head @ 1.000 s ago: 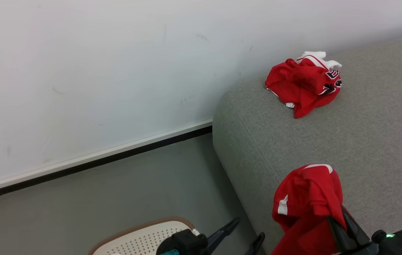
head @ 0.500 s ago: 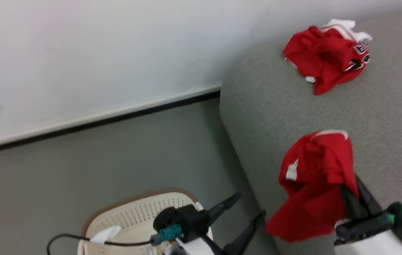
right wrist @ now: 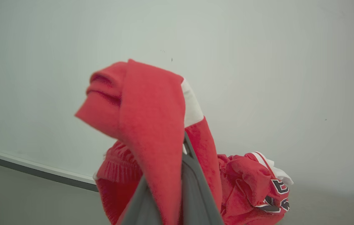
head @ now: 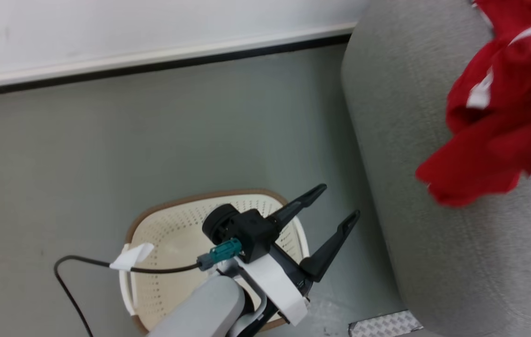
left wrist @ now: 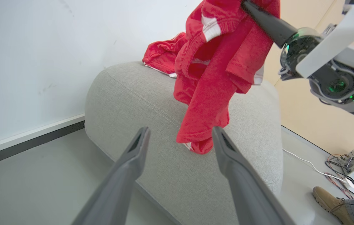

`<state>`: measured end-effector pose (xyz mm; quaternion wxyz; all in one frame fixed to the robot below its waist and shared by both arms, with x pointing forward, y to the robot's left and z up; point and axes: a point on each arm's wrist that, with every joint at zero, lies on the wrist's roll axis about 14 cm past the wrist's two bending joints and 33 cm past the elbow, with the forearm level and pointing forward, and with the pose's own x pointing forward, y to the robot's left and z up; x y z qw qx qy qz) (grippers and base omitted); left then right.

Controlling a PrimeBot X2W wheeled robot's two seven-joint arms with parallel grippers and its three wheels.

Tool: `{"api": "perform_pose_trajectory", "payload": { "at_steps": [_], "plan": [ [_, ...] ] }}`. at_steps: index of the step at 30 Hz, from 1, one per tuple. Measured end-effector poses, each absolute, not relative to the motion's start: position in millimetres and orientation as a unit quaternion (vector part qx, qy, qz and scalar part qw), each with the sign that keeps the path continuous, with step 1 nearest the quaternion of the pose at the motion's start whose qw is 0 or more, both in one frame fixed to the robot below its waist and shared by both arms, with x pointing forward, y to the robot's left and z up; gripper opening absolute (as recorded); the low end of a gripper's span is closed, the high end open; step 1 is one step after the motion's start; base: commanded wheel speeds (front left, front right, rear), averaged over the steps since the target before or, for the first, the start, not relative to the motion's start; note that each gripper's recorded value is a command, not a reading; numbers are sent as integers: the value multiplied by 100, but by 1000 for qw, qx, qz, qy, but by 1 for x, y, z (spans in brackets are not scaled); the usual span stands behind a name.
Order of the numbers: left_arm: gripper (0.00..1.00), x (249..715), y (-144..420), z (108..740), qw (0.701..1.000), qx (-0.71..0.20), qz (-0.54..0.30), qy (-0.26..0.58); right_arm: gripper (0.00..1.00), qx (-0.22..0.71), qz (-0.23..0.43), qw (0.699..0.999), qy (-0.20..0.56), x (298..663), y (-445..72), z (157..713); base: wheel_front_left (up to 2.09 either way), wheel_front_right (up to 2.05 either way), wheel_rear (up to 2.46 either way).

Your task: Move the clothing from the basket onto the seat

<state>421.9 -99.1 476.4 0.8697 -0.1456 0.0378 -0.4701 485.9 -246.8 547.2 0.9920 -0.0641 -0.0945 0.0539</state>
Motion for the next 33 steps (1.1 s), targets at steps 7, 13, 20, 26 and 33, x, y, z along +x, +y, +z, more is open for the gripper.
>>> {"api": "perform_pose_trajectory", "payload": {
  "at_steps": [7,13,20,26,33],
  "plan": [
    [100,444,-79,448,887,-161,-429,58,0,-124,45,985,-115,560,-274,586,0,0,0],
    [100,455,-61,420,898,-170,-396,82,0,-162,-6,978,-133,609,-319,630,0,0,0],
    [100,464,-45,402,908,-170,-372,95,0,-156,-120,970,-144,628,-396,673,0,0,0],
    [100,469,-43,391,908,-172,-368,101,0,-142,-183,971,-64,636,-435,617,0,0,0],
    [100,468,-44,375,906,-175,-367,115,0,-100,-208,973,20,637,-440,519,0,0,0]
  ]
}}
